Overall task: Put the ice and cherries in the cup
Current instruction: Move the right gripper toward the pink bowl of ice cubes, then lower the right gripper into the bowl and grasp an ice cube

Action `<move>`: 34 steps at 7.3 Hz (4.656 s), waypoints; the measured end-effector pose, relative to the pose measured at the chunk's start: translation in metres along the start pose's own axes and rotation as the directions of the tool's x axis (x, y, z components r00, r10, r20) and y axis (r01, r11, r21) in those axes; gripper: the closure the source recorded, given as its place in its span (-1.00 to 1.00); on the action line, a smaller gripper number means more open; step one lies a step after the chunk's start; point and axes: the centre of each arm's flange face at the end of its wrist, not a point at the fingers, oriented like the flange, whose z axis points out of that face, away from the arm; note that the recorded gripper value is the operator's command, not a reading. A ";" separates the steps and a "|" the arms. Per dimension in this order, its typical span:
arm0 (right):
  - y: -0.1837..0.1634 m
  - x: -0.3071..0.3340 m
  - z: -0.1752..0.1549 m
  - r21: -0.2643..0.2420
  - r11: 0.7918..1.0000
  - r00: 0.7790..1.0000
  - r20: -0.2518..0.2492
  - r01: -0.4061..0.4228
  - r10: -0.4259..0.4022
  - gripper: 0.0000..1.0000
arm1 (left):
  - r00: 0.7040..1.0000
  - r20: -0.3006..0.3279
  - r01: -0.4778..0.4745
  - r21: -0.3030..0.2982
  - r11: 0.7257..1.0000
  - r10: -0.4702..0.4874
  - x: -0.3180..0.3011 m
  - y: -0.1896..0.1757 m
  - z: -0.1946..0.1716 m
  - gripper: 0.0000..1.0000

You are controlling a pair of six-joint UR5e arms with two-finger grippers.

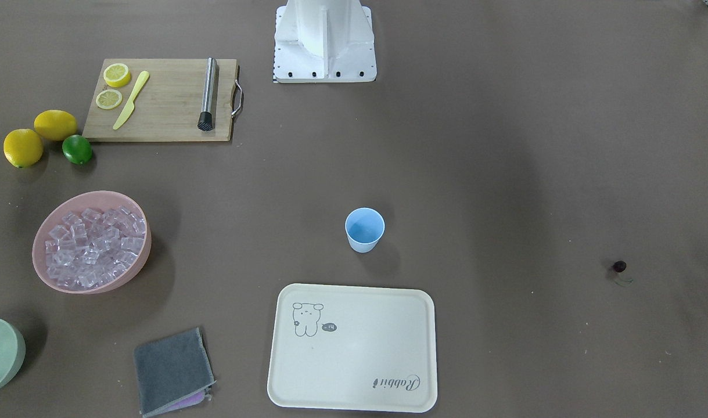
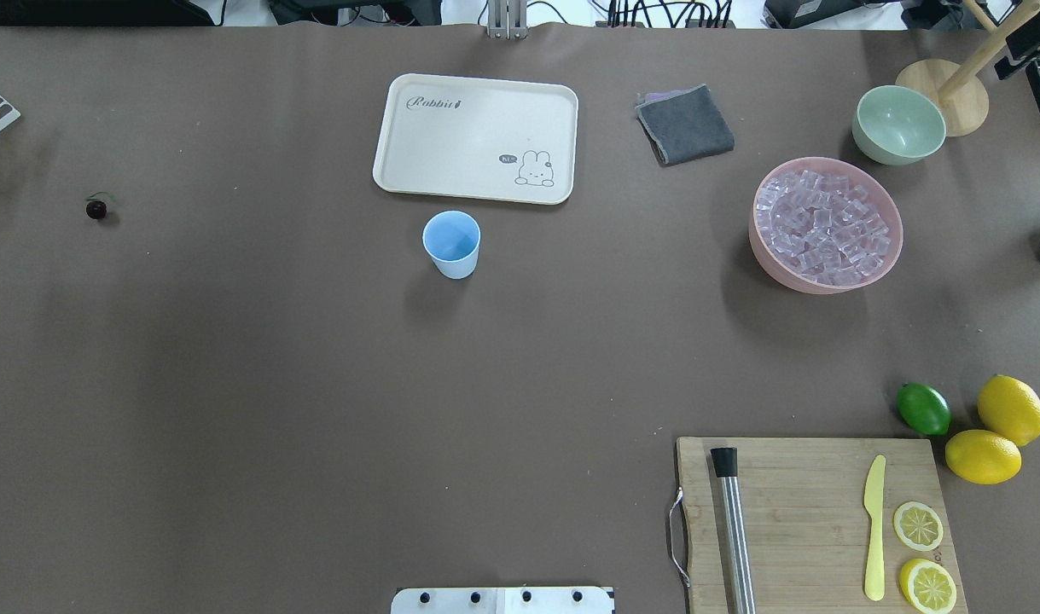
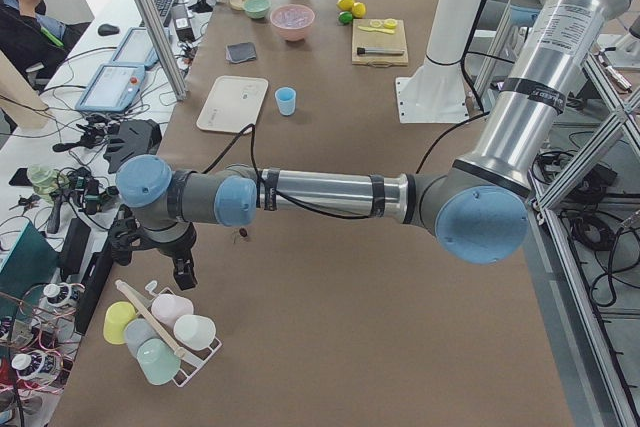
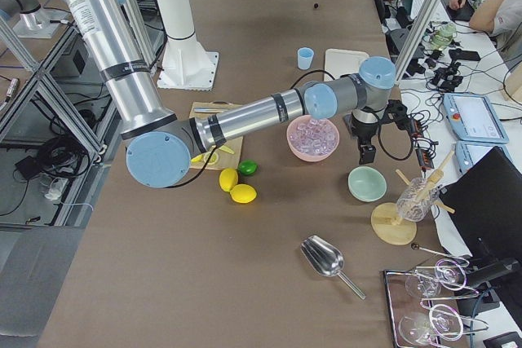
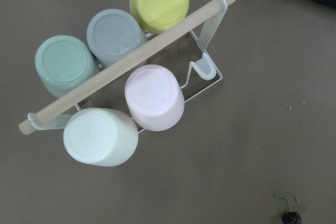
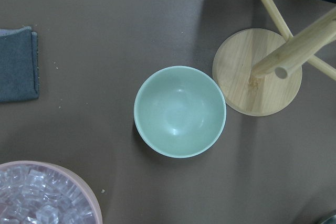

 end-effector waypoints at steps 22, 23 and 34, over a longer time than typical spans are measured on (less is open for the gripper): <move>0.106 -0.200 0.160 -0.108 0.901 0.864 -0.256 0.421 -0.434 -0.85 | 0.990 0.036 -0.139 0.191 0.972 0.135 0.025 -0.014 -0.042 -0.96; 0.109 -0.201 0.160 -0.108 0.900 0.864 -0.253 0.423 -0.436 -0.71 | 0.990 0.037 -0.139 0.192 0.972 0.134 0.025 -0.014 -0.043 -0.96; 0.128 -0.214 0.184 -0.146 0.887 0.844 -0.273 0.438 -0.462 1.00 | 0.990 0.042 -0.138 0.191 0.972 0.132 0.018 -0.013 -0.039 -0.96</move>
